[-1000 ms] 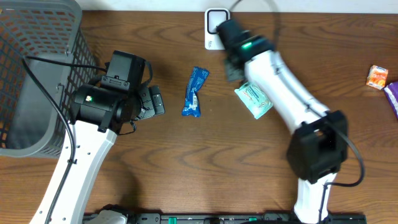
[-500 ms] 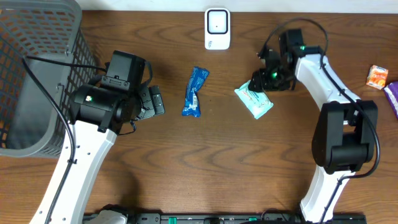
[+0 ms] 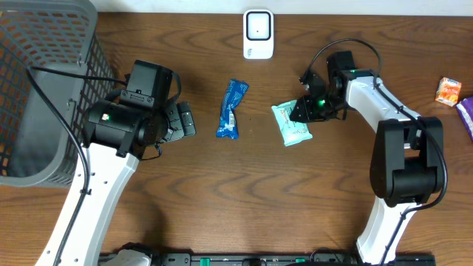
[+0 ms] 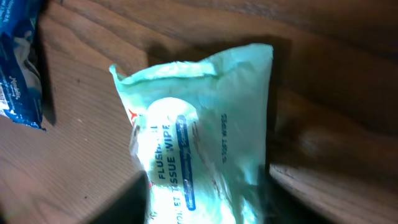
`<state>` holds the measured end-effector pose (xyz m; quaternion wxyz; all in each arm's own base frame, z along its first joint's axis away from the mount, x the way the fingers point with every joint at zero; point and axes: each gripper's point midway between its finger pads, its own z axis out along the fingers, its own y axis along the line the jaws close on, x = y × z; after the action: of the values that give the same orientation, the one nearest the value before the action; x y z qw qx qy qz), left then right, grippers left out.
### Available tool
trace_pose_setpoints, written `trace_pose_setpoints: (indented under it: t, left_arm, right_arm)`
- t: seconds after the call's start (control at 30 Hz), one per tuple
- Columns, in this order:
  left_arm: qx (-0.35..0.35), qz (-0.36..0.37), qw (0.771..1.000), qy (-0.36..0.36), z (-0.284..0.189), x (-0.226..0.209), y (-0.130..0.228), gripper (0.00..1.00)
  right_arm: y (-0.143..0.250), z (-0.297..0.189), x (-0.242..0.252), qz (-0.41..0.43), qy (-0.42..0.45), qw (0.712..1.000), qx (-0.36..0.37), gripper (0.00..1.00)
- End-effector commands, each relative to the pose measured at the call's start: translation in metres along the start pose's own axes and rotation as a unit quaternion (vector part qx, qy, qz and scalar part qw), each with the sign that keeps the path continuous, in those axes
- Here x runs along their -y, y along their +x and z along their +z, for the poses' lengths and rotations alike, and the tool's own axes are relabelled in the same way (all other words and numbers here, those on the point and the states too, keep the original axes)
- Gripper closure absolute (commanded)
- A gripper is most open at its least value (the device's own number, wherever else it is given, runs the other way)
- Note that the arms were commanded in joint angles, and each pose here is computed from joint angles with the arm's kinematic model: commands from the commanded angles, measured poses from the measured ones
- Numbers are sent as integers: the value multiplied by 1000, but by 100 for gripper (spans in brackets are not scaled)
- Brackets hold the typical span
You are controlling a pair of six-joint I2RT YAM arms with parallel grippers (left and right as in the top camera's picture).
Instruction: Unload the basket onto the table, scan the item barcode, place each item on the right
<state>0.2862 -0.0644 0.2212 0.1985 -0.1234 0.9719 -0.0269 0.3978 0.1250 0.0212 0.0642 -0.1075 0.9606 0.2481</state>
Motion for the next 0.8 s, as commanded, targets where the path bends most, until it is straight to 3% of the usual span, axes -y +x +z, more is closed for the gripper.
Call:
trace_pose_setpoints:
  t: [0.0, 0.2, 0.6, 0.63, 0.77]
  left_arm:
    - [-1, -6, 1000, -9, 2, -3, -1, 2]
    - [-1, -6, 1000, -8, 2, -3, -1, 2]
    - [-1, -6, 1000, -9, 2, -3, -1, 2]
    - [-1, -6, 1000, -9, 2, -3, -1, 2]
    - [-1, -6, 1000, -9, 2, -3, -1, 2]
  right_arm:
    - [-1, 5, -3, 8, -10, 1000, 3, 31]
    - [-6, 2, 8, 34, 8, 999, 14, 19]
    - [10, 23, 3, 36, 24, 999, -4, 22]
    - [11, 26, 2, 41, 24, 999, -3, 25]
    - [10, 34, -2, 69, 22, 997, 6, 73]
